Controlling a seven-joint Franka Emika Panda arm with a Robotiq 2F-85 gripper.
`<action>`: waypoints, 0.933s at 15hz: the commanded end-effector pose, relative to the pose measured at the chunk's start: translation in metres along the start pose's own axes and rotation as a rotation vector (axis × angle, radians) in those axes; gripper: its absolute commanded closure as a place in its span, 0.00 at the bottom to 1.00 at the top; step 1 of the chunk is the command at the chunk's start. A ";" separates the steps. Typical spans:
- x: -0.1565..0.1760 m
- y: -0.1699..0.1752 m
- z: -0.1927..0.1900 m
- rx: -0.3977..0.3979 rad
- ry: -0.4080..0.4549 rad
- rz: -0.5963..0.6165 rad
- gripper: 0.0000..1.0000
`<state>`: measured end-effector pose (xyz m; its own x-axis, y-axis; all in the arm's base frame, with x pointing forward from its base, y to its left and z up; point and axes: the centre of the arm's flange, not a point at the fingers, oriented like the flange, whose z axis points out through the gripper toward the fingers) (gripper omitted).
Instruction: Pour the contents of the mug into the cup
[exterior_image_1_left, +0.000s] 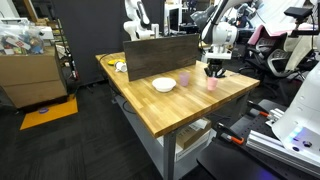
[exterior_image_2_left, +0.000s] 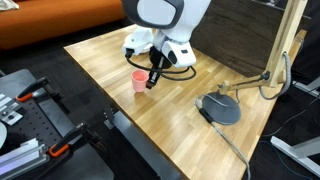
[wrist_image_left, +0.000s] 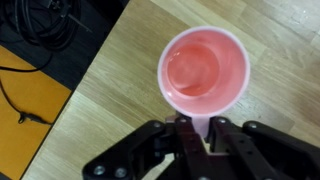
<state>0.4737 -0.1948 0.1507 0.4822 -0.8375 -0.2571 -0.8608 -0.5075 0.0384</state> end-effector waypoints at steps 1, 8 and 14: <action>0.002 0.000 -0.004 0.007 0.014 0.016 0.96; 0.018 -0.006 -0.053 0.099 0.174 0.116 0.96; 0.013 -0.020 -0.066 0.118 0.172 0.095 0.85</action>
<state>0.5076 -0.2087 0.2102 0.4101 -0.9077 -0.0891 -0.9118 -0.4060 -0.0612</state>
